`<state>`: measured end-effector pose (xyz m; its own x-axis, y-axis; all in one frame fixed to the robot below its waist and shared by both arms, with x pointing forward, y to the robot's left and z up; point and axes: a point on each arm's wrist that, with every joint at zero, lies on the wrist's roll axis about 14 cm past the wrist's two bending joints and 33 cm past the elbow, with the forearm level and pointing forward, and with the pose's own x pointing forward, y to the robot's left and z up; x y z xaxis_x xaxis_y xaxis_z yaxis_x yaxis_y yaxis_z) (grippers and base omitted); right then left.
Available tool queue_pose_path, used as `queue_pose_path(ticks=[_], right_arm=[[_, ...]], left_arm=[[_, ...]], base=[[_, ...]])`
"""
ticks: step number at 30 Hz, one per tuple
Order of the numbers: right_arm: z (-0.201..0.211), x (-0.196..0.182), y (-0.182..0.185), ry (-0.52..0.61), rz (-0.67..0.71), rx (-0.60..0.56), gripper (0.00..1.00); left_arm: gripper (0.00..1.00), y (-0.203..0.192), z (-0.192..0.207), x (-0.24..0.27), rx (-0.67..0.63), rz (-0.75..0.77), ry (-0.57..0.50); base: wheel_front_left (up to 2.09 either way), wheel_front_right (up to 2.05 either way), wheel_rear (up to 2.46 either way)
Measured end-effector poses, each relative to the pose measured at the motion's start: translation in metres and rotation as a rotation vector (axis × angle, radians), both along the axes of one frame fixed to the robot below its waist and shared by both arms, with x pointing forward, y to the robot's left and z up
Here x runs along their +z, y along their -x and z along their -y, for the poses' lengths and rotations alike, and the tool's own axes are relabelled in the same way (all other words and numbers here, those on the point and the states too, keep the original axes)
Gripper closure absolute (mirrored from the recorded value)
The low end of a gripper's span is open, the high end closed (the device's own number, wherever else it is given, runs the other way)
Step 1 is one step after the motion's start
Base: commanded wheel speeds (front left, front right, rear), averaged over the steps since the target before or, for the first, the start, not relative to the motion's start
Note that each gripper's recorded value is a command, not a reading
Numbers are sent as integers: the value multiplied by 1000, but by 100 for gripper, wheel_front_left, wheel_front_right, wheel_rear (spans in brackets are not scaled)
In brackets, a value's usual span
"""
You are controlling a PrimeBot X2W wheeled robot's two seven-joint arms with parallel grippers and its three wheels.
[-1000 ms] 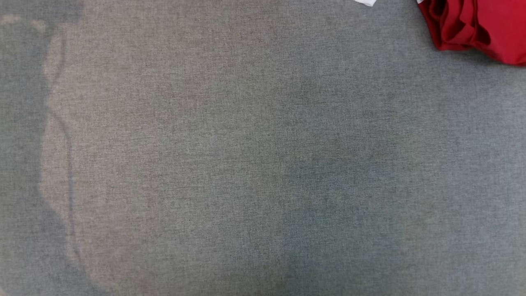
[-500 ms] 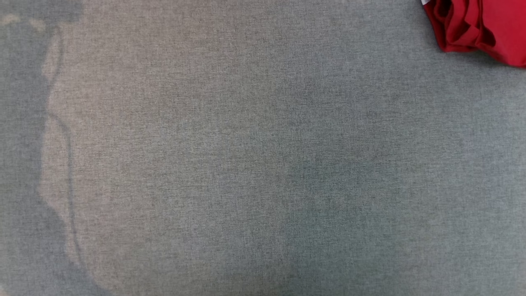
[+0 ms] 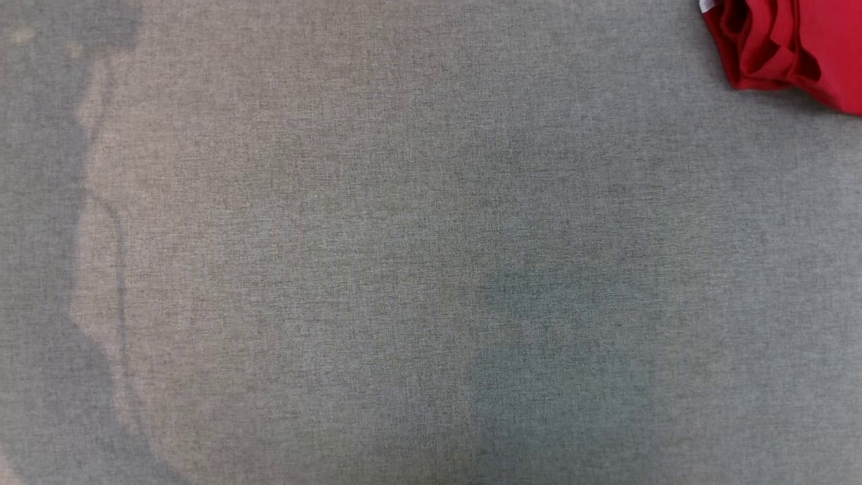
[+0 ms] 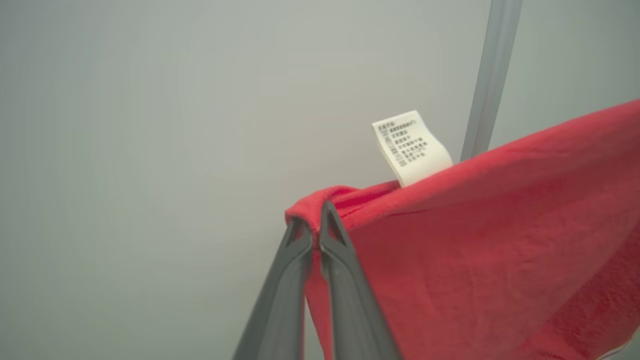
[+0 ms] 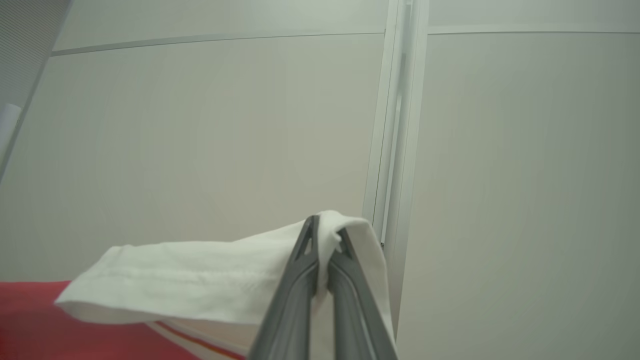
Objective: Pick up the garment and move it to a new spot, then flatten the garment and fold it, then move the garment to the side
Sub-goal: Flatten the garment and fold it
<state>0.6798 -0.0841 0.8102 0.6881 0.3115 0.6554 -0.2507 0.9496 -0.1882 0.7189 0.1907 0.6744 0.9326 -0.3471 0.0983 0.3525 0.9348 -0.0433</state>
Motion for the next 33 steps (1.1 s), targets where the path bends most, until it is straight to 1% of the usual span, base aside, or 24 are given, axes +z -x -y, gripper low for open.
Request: queue_pose_path(ticks=[6,10,13,17,19,25,29,33], right_arm=[[-3,-36,-17,31,-102,-7,100],[-8,-72,-25,66,-193,0,100],[-14,-91,-25,87,-240,17,100],[-20,-126,-22,136,-325,31,100],[-20,-143,-17,169,-369,35,100],[-8,-175,5,168,-500,47,100],[2,-206,32,180,-644,52,100],[10,-221,63,181,-760,69,100]], left_arm=[[100,-3,-2,-32,2,-108,-24],[100,0,2,-60,-23,-202,-48],[100,7,1,-82,-35,-273,-82],[100,18,1,-107,-58,-372,-99],[100,27,2,-119,-72,-424,-106],[100,63,2,-144,-106,-570,-129],[100,96,8,-156,-145,-649,-142],[100,132,12,-164,-176,-721,-159]], base=[[0,0,0],[0,0,0],[0,0,0],[0,0,0],[0,0,0],[0,0,0],[0,0,0],[0,0,0]])
